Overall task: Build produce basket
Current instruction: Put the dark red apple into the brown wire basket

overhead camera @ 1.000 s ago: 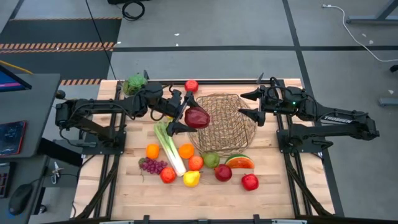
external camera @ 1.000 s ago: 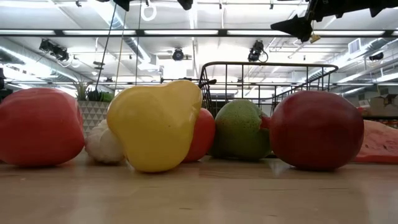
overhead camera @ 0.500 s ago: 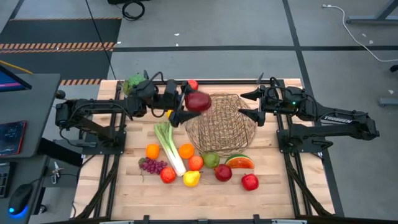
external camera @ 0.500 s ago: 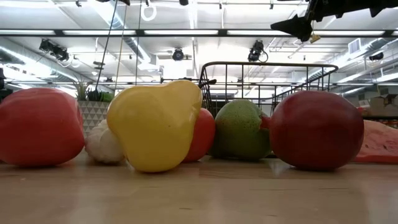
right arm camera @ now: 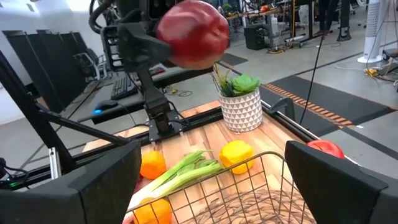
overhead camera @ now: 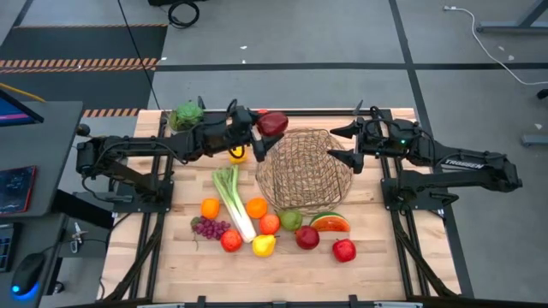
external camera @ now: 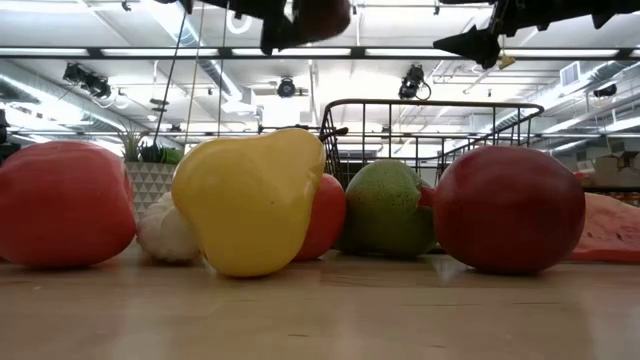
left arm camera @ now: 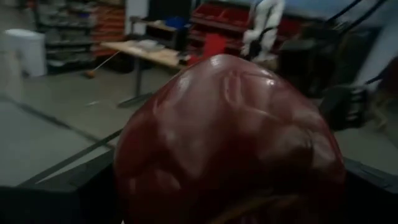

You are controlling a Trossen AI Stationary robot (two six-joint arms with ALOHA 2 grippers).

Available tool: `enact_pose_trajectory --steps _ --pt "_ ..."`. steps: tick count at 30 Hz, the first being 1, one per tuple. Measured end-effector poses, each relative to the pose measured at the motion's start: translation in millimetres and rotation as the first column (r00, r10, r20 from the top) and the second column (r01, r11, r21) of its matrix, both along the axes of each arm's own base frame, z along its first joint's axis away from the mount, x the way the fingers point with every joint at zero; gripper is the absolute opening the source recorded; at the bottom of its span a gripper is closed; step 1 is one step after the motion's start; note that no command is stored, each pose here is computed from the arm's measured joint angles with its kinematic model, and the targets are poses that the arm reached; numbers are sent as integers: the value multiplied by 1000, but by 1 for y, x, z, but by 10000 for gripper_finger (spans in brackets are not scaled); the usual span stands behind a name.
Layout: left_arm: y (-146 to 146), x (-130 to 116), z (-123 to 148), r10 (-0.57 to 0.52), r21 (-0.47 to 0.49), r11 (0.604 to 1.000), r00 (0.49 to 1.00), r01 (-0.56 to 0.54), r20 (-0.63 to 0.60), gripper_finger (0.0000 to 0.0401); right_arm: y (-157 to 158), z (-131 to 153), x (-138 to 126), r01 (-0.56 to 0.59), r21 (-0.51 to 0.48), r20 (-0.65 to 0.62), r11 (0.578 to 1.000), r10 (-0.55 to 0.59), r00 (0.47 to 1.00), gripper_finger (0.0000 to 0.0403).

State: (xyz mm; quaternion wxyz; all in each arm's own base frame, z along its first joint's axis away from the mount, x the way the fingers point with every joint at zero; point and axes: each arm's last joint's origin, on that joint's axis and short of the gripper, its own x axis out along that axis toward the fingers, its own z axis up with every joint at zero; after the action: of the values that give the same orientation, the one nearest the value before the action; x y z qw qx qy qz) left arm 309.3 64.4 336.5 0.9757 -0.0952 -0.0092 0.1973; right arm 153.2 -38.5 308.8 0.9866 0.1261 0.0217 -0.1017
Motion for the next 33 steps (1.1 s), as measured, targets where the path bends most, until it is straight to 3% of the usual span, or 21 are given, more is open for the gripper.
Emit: enact_pose_trajectory --steps 5,13,24,33 --pt "-4 1 -11 13 14 1000 993 -11 -116 400 -2 -1 6 16 -2 -2 1000 -16 1000 400" --pt "-29 19 -38 -71 151 981 947 123 -313 400 -5 -2 16 19 -13 16 1000 -19 1000 400" --pt "-57 50 -86 -112 252 929 857 270 -503 400 -7 -4 23 31 -19 23 999 -31 999 400" --pt "-69 91 -85 -36 298 904 749 307 -662 400 -10 -4 22 52 -26 18 998 -52 998 400"
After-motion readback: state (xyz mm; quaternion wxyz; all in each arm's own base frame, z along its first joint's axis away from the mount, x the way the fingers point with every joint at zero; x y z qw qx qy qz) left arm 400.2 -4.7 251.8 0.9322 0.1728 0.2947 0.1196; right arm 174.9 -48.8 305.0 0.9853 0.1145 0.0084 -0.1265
